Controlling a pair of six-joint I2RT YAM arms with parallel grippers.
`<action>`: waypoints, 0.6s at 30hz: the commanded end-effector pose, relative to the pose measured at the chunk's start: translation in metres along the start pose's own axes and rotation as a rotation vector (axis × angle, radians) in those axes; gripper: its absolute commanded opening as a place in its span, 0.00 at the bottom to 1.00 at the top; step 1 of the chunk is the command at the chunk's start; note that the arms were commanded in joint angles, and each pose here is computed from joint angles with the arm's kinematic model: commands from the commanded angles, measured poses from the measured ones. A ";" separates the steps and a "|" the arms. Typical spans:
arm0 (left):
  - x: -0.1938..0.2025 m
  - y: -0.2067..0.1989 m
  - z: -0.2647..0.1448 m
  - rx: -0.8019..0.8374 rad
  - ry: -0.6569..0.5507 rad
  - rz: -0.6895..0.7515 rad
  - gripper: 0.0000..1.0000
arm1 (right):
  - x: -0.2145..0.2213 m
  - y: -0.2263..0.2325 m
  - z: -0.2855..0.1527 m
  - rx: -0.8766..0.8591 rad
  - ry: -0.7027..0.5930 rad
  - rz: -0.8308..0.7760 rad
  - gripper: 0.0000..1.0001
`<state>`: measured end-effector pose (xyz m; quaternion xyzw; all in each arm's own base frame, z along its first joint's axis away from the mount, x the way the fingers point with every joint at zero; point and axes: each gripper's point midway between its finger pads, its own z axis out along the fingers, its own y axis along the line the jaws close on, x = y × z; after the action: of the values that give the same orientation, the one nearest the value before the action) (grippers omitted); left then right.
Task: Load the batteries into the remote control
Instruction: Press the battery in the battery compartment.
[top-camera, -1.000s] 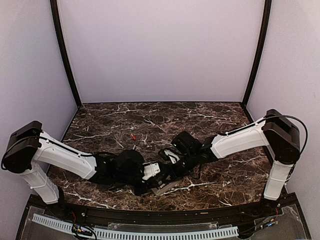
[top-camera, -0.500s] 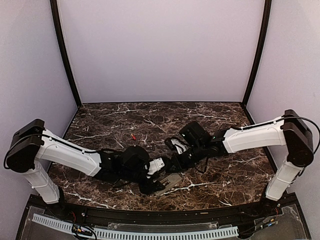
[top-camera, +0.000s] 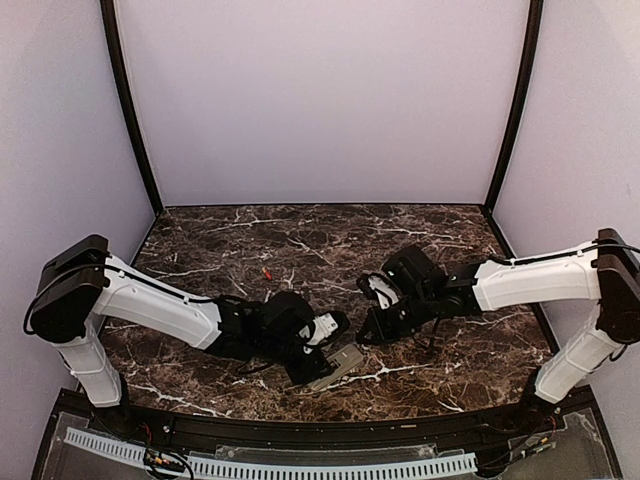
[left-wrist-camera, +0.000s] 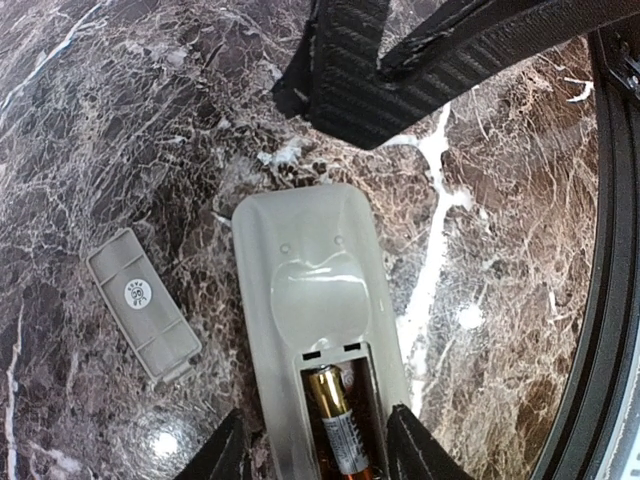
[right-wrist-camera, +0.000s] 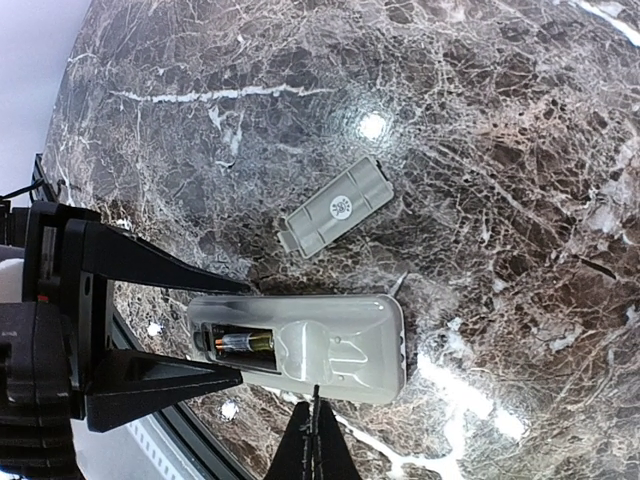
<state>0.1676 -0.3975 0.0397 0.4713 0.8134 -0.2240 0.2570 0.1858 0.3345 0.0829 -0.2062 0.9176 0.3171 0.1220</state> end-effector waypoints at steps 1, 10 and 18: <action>0.001 0.007 -0.002 -0.044 0.019 -0.027 0.45 | 0.002 -0.005 -0.001 0.010 -0.007 0.016 0.02; -0.001 0.010 -0.003 -0.053 0.004 -0.048 0.45 | 0.004 -0.005 0.000 0.003 -0.002 0.012 0.02; -0.011 0.015 -0.007 -0.053 -0.051 -0.089 0.47 | 0.005 -0.006 0.003 0.003 0.009 0.008 0.02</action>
<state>0.1772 -0.3960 0.0417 0.4414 0.8280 -0.2197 0.2670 0.1838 0.3322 0.0789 -0.2038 0.9195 0.3148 0.1175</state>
